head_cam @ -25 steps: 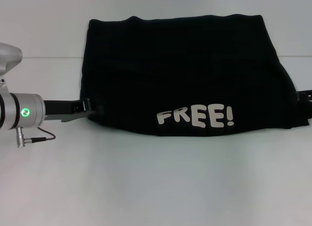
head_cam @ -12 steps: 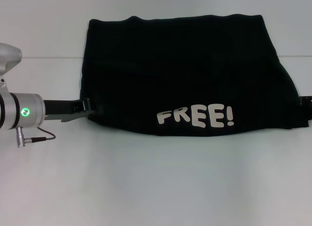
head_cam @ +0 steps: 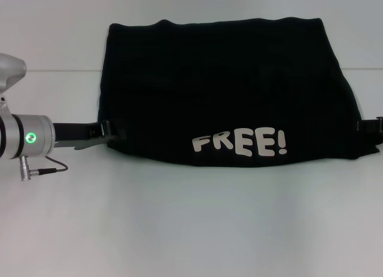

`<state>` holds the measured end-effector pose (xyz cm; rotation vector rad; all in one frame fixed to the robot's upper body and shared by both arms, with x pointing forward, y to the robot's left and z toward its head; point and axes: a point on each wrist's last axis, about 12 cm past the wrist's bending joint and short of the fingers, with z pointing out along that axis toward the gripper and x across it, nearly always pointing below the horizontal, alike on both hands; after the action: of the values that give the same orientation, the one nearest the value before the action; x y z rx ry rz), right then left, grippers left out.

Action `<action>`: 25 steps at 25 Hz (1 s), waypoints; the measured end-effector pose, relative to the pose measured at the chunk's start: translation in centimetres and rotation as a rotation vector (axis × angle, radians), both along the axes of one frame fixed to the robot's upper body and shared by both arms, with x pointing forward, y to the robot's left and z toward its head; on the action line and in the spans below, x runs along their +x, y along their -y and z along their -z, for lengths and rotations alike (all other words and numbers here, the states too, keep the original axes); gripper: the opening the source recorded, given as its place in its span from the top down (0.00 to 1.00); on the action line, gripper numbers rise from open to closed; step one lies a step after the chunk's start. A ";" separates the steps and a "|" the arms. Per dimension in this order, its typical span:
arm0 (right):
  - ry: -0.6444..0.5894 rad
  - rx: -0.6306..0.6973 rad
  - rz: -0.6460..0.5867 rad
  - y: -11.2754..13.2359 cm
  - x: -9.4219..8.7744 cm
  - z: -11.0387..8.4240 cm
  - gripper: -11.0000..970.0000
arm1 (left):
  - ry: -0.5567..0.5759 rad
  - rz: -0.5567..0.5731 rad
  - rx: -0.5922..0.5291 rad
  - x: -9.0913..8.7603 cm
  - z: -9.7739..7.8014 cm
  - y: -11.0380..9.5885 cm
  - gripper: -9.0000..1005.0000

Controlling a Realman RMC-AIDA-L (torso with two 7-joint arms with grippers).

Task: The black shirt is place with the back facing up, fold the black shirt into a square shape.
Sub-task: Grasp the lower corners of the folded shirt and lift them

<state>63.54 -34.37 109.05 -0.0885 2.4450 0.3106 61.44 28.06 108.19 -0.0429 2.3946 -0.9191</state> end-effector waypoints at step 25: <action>-0.067 0.107 -0.133 -2.7 -0.4 -0.8 0.03 | -0.001 0.000 -0.002 0.0 0.0 0.1 0.99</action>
<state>63.17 -31.68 109.87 -0.1975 2.4883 0.5100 61.43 27.96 108.16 -0.0438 2.3950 -0.9222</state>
